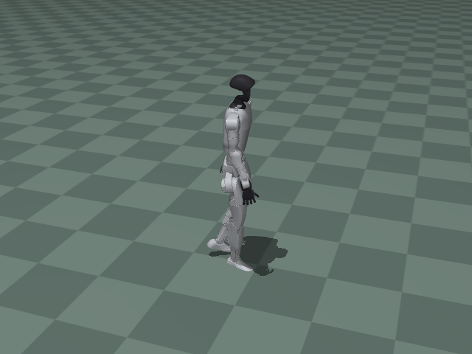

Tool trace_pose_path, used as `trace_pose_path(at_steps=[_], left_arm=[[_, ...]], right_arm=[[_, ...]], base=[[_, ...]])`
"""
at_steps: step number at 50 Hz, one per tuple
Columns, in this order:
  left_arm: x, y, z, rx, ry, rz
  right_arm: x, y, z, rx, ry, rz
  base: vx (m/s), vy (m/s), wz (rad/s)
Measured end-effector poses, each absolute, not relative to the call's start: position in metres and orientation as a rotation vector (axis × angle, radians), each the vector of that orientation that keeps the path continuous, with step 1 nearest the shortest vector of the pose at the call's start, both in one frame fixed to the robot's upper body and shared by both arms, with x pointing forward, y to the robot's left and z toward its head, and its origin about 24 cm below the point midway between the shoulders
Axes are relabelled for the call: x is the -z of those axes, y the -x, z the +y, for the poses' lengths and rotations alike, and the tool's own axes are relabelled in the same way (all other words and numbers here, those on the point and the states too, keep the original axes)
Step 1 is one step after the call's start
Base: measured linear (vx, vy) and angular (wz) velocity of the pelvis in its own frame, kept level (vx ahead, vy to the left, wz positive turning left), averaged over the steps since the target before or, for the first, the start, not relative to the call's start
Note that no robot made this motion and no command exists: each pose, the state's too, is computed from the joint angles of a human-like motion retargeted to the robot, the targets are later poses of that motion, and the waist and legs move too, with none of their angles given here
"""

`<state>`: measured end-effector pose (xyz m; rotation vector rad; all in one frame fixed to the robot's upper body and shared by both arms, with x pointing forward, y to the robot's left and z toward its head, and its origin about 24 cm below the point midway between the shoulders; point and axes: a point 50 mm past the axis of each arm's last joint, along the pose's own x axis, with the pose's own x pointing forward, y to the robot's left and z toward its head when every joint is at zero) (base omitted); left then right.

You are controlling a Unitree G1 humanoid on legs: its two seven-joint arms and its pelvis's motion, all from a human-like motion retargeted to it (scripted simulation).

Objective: In place motions

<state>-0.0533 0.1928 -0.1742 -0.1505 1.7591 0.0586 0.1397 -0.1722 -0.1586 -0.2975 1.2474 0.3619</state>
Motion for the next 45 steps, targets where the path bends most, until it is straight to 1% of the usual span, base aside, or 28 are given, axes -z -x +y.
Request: trace_pose_path(at_steps=[5, 10, 13, 20, 24, 28, 33, 40, 45], left_arm=[[0.176, 0.051, 0.184, -0.026, 0.156, 1.742], [0.177, 0.052, 0.182, -0.008, 0.145, 1.729], [0.178, 0.039, 0.184, 0.008, 0.144, 1.694], [0.177, 0.001, 0.209, 0.019, 0.034, 1.549], [0.175, -0.011, 0.219, 0.027, -0.008, 1.508], [0.174, -0.013, 0.225, 0.056, -0.069, 1.498], [0.175, -0.013, 0.22, 0.072, -0.134, 1.502], [0.178, -0.008, 0.203, 0.089, -0.064, 1.522], [0.176, -0.027, 0.216, 0.085, -0.114, 1.496]], right_arm=[[0.161, -0.133, -0.167, -0.417, 0.311, 1.256], [0.17, -0.096, -0.177, -0.464, 0.339, 1.403], [0.174, -0.078, -0.181, -0.409, 0.345, 1.482], [0.177, -0.046, -0.193, -0.253, 0.206, 1.618], [0.176, -0.047, -0.196, -0.203, 0.194, 1.606], [0.176, -0.049, -0.196, -0.222, 0.214, 1.593], [0.177, -0.046, -0.193, -0.239, 0.19, 1.583], [0.178, -0.042, -0.194, -0.203, 0.132, 1.55], [0.177, -0.026, -0.208, -0.111, 0.053, 1.588]], base=[[0.0, -0.09, -1.92], [0.23, -0.16, -0.53], [0.07, -0.1, -0.53], [0.14, -0.12, -0.64], [0.05, -0.12, -0.33], [0.11, -0.18, 0.22], [0.25, -0.3, 1.63], [0.39, -0.32, 2.63], [0.47, -0.15, 3.94]])
